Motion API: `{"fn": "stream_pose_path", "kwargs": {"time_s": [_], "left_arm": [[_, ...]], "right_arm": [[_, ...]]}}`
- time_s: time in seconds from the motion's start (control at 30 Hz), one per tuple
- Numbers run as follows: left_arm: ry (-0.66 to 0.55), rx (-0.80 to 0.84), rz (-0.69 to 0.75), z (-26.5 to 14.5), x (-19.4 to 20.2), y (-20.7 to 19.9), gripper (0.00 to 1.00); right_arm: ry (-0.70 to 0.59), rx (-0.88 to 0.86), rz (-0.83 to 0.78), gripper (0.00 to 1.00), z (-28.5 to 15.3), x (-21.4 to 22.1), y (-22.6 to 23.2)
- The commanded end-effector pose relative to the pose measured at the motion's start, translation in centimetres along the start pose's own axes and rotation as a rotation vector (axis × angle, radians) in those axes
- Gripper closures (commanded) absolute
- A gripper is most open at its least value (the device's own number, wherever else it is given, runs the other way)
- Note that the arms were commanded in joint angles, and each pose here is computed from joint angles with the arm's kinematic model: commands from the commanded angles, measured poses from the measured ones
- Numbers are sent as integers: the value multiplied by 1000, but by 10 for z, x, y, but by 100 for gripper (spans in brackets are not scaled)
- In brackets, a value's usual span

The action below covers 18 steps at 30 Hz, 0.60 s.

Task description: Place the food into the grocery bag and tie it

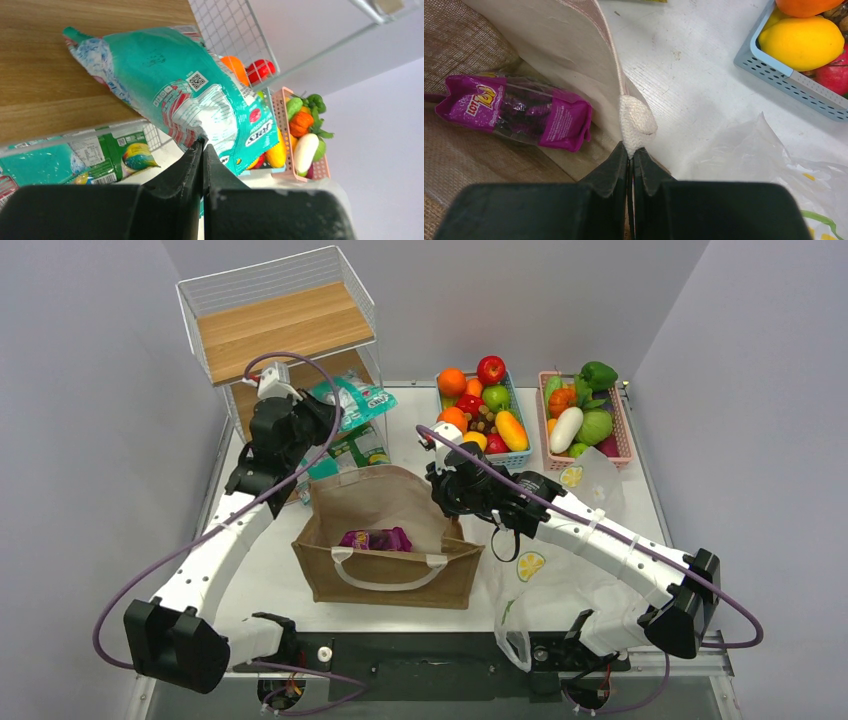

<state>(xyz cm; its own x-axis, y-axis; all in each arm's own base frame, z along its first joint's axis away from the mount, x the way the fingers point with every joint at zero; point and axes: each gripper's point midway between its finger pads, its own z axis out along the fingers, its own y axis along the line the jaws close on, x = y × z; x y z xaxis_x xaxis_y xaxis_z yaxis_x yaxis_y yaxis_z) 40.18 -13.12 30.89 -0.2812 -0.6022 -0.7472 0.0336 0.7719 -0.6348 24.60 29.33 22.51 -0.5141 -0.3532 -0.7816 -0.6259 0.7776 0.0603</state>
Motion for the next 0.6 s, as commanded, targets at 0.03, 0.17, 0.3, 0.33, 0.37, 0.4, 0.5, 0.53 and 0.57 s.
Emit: {"fn": "stream_pose_path", "kwargs": {"time_s": [0.03,0.17,0.3,0.33,0.37,0.4,0.5,0.53,0.57], "left_arm": [[-24,164,-12,-35,-31,-48,100],[-5,232,-7,-58,-38,-68,100],[-1,285,-11,-85,-48,-84,100],[2,292,-12,-89,-49,-85,100],[7,307,-11,-97,-50,-89,100],[12,315,-11,-101,-50,-91,100],[34,364,-17,-120,-51,-102,100],[40,375,-26,-124,-51,-105,100],[51,395,-29,-131,-51,-109,100]], "right_arm": [[12,40,34,100,1,6,-7],[8,70,43,100,3,5,-12],[2,83,51,100,3,3,-13],[1,87,52,100,3,2,-14],[1,88,54,100,3,2,-14],[2,92,54,100,4,2,-15],[1,105,58,100,5,1,-16],[1,108,58,100,6,1,-17],[-1,109,59,100,5,-1,-17]]}}
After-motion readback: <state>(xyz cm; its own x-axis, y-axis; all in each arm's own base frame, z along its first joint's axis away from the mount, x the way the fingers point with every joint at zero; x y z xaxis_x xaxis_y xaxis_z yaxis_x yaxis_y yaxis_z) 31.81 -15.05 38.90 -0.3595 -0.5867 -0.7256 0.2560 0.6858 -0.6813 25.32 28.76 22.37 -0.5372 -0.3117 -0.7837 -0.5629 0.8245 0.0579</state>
